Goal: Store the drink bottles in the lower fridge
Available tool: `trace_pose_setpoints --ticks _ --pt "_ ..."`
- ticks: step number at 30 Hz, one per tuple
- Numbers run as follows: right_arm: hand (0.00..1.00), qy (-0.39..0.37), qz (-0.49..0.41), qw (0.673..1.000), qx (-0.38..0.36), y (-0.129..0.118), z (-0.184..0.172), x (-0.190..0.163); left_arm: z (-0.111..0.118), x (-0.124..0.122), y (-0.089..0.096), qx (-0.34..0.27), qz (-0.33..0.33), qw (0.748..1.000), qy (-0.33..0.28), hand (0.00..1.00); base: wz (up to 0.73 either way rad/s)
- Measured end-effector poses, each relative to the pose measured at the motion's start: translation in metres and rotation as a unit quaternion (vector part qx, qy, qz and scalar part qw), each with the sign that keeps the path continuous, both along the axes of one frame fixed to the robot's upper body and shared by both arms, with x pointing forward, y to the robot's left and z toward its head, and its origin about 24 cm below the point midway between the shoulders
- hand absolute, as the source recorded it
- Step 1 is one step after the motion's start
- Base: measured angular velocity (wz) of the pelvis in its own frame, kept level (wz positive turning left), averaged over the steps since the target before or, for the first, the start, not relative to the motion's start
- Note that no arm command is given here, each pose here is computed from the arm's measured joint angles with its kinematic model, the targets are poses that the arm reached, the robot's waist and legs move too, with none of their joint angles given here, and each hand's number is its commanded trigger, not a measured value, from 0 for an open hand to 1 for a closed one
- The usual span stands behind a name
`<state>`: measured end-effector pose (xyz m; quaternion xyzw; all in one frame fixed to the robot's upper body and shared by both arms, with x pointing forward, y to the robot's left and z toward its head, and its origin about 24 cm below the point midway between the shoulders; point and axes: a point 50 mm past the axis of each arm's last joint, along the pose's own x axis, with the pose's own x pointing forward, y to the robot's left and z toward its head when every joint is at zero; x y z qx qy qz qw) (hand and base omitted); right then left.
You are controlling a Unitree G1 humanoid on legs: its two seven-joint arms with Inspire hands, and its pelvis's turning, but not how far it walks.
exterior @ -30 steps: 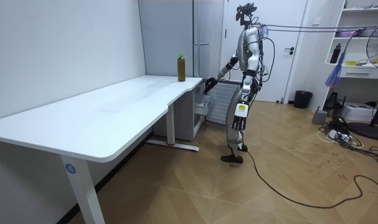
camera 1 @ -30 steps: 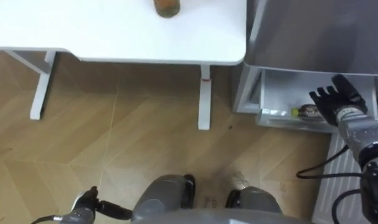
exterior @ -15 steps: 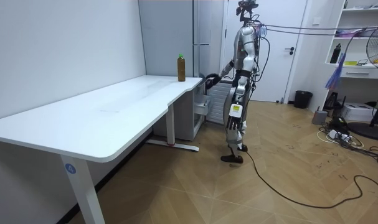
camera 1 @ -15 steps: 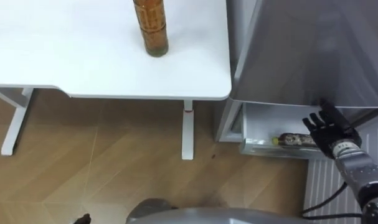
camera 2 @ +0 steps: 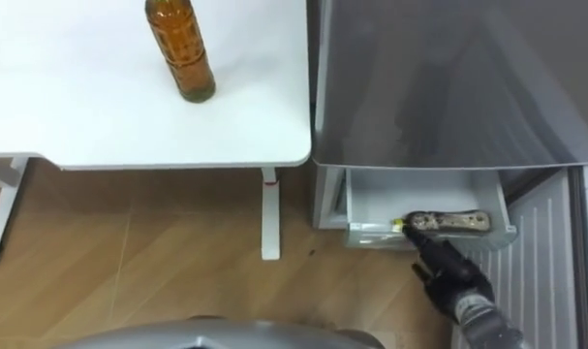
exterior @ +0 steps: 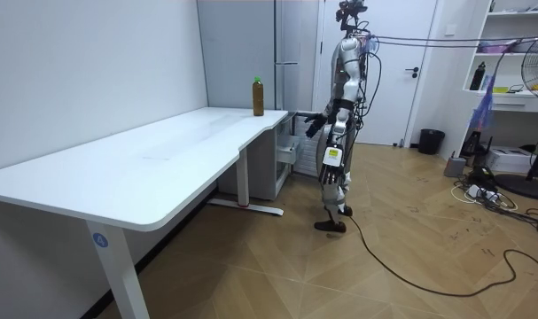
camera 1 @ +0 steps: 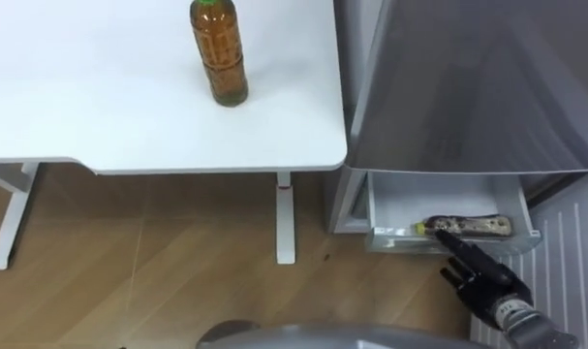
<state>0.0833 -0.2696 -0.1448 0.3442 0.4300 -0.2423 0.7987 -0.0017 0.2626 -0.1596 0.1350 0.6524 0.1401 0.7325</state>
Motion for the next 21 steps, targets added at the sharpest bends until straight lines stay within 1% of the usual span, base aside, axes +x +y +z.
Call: trace_pose_setpoints --ticks 2,7,10,12,15,19,21 --pt "0.0 0.025 -0.002 1.0 0.004 0.004 -0.005 -0.01 -0.001 0.0 -0.002 0.0 0.008 1.0 -0.004 0.0 0.0" --pt "0.0 0.083 0.041 0.996 0.001 0.015 -0.014 -0.034 -0.005 -0.003 -0.013 -0.013 0.016 1.0 0.004 0.0 0.04" --pt "0.0 0.121 0.094 0.988 -0.018 0.019 -0.018 -0.043 -0.005 -0.004 -0.015 -0.016 0.031 0.999 0.003 0.0 0.0" --pt "0.0 0.153 0.15 0.976 -0.034 0.025 -0.021 -0.051 -0.006 -0.005 -0.016 -0.017 0.035 0.999 0.004 0.0 0.0" --pt "0.0 0.186 0.206 0.96 -0.047 0.029 -0.023 -0.058 -0.007 -0.005 -0.019 -0.022 0.036 0.999 0.01 0.0 0.0" --pt "0.0 0.192 0.246 0.948 -0.063 0.028 -0.023 -0.051 -0.008 -0.008 -0.023 -0.026 0.039 0.999 0.024 0.0 -0.01" --pt "0.0 0.202 0.27 0.939 -0.072 0.029 -0.024 -0.049 -0.008 -0.003 -0.022 -0.023 0.039 0.999 0.023 0.0 0.07"
